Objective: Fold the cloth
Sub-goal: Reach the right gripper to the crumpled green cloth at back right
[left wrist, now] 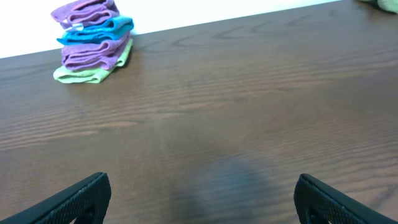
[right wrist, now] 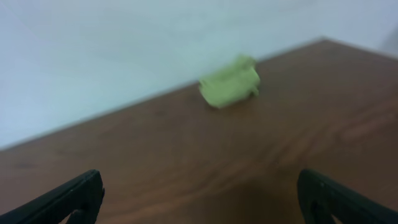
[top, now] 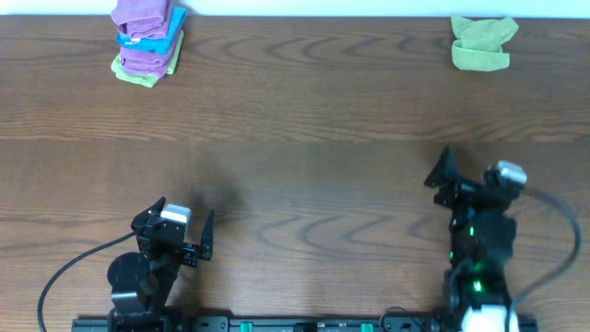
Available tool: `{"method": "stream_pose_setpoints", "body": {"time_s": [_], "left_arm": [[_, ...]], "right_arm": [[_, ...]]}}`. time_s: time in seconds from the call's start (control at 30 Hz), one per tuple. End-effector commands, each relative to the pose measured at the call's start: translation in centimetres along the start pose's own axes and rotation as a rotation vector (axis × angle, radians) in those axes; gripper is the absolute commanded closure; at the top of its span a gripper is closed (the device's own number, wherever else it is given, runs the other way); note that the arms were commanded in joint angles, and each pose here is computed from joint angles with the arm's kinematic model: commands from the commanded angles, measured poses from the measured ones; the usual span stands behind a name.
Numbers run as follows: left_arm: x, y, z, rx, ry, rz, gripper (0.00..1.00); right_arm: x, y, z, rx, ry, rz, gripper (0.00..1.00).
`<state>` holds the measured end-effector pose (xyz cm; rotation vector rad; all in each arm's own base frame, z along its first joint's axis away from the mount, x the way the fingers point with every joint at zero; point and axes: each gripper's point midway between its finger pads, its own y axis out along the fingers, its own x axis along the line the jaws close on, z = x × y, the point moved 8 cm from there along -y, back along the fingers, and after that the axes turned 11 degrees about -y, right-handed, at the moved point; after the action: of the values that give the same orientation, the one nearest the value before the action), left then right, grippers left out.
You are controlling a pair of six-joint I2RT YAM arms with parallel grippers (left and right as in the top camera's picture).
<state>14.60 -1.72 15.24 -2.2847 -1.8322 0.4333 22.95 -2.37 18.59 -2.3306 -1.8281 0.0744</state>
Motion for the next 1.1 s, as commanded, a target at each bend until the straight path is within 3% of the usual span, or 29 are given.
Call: {"method": "stream_pose_setpoints", "body": {"time_s": [0.0, 0.17, 0.6, 0.83, 1.07], "left_arm": [[0.1, 0.3, 0.8, 0.018, -0.008, 0.001, 0.05], [0.1, 0.3, 0.8, 0.018, -0.008, 0.001, 0.05], [0.1, 0.3, 0.8, 0.018, -0.008, 0.001, 0.05], [0.1, 0.3, 0.8, 0.018, -0.008, 0.001, 0.05], [0.1, 0.3, 0.8, 0.018, -0.008, 0.001, 0.05]], "right_arm": [[-0.4, 3.0, -0.9, 0.049, 0.024, 0.011, 0.01], [-1.1, 9.6, -1.9, 0.150, 0.034, 0.013, 0.01], [-6.4, 24.1, -4.2, 0.228, 0.109, -0.042, 0.01], [-7.8, 30.3, -4.7, 0.245, 0.151, -0.101, 0.01], [-8.0, 33.3, -3.6, 0.277, 0.198, -0.124, 0.01]]}}
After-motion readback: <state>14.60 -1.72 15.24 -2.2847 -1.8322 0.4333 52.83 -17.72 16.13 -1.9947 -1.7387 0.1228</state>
